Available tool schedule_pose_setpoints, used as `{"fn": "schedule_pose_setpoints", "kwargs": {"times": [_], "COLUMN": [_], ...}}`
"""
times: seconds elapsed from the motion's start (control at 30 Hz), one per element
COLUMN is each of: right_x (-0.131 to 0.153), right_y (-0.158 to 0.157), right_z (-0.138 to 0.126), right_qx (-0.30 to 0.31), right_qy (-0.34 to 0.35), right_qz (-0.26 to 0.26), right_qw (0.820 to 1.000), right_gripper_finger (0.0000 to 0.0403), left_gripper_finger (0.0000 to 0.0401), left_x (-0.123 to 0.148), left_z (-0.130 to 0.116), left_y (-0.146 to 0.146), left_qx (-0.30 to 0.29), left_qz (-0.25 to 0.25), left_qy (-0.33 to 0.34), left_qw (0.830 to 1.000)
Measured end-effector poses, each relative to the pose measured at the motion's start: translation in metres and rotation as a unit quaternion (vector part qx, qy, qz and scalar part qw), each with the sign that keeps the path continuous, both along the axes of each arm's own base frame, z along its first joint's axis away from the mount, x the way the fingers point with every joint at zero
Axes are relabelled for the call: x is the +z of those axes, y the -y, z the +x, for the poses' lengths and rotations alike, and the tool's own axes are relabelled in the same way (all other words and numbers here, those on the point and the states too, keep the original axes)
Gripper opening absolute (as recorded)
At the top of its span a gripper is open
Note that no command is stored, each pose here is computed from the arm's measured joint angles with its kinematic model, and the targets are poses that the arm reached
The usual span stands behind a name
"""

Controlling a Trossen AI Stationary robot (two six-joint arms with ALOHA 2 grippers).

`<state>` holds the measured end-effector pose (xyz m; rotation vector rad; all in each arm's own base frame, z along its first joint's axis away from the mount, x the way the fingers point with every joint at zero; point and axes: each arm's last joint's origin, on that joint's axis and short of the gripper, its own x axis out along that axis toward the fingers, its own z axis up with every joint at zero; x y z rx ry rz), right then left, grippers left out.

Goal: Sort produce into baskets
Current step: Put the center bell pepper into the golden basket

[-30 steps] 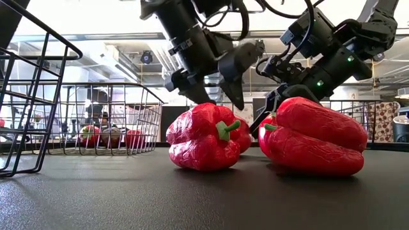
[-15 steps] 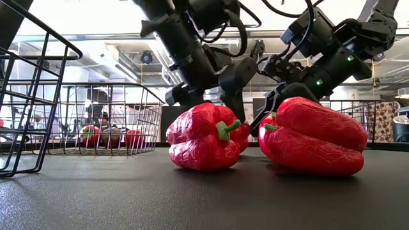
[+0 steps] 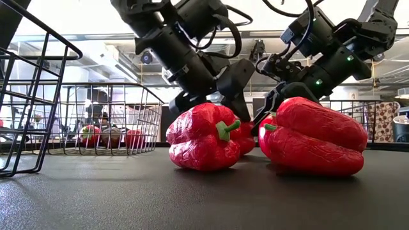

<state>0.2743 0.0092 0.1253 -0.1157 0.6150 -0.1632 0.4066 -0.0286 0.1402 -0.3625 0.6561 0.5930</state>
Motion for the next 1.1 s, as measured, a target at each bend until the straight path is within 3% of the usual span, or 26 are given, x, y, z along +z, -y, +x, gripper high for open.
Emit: {"fn": "schedule_pose_setpoints", "kwargs": {"times": [0.33,0.5,0.87,1.1], "right_x": [0.000,-0.001,-0.002,-0.002], "right_y": [0.000,0.000,0.000,0.000], "right_z": [0.000,-0.001,-0.002,-0.002], "right_qx": [0.001,-0.003,-0.004,-0.007], "right_qy": [0.000,-0.004,-0.001,-0.001], "right_qz": [-0.002,-0.002,0.006,0.011], "right_qw": [1.000,1.000,1.000,1.000], "right_gripper_finger": [0.0325,0.0325,0.0325,0.0325], "left_gripper_finger": [0.0330,0.0331,0.0354,0.0336], "left_x": [-0.008,-0.004,-0.018,-0.022], "left_z": [-0.005,-0.002,-0.008,-0.012], "left_y": [0.001,0.003,0.008,0.011], "left_qx": [-0.013,-0.025,-0.044,-0.053], "left_qz": [0.007,0.022,0.035,0.046], "left_qy": [-0.008,0.020,0.019,0.033], "left_qw": [1.000,0.999,0.998,0.997]}}
